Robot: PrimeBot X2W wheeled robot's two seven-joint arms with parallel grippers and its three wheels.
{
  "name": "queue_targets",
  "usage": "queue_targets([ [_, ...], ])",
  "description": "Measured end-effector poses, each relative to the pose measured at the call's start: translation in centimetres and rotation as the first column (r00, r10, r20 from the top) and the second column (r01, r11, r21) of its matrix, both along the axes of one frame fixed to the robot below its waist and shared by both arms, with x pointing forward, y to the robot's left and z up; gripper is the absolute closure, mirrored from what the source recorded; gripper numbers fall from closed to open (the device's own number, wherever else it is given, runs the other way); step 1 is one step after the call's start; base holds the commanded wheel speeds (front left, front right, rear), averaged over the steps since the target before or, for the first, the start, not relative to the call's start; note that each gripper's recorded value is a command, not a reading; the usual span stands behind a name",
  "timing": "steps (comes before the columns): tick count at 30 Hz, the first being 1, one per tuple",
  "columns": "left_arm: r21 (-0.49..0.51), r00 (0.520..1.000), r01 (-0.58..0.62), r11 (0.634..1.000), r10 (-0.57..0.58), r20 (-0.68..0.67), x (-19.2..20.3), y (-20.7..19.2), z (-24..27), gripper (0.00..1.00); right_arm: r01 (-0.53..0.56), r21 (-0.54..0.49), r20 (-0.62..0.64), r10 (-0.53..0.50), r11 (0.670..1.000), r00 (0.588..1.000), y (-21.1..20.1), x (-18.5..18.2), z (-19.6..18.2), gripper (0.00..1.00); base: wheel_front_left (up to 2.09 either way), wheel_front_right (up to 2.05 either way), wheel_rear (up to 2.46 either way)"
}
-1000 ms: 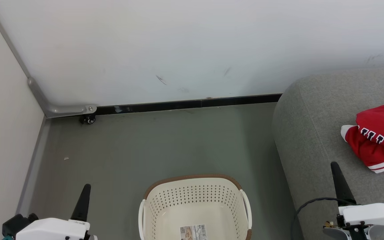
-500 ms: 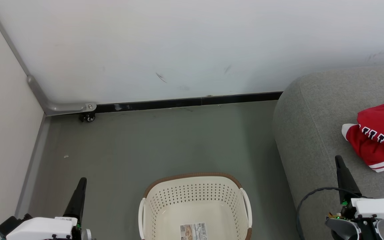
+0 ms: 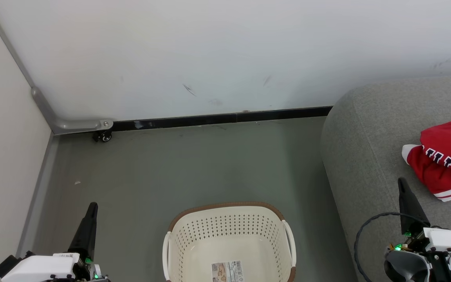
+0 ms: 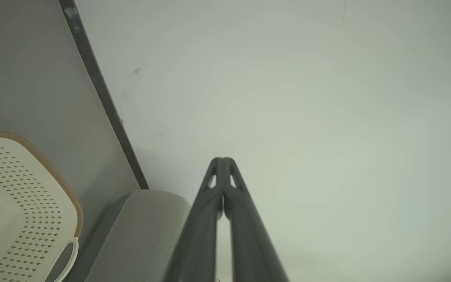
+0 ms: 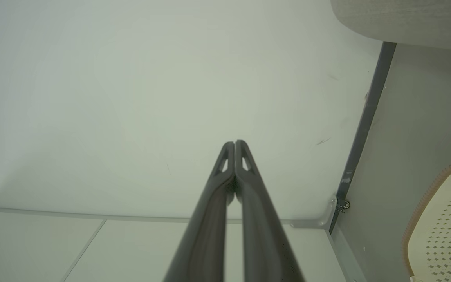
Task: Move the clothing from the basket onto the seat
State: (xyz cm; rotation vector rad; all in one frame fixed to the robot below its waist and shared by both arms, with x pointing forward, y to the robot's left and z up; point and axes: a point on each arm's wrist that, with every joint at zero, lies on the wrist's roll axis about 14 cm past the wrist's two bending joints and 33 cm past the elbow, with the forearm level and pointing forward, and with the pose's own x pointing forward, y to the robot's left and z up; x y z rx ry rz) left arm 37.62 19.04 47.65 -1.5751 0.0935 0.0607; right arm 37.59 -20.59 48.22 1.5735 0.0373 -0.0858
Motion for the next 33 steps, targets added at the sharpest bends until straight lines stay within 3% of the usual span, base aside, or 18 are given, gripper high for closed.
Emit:
queue_targets([
  [33,-0.001,1.0,0.0,1.0,0.0,0.004,0.03,-0.05,0.12,1.0,0.001,0.001,0.0,-0.001,1.0,1.0,-0.04,-0.01,-0.01,1.0,0.0,0.0,0.0],
])
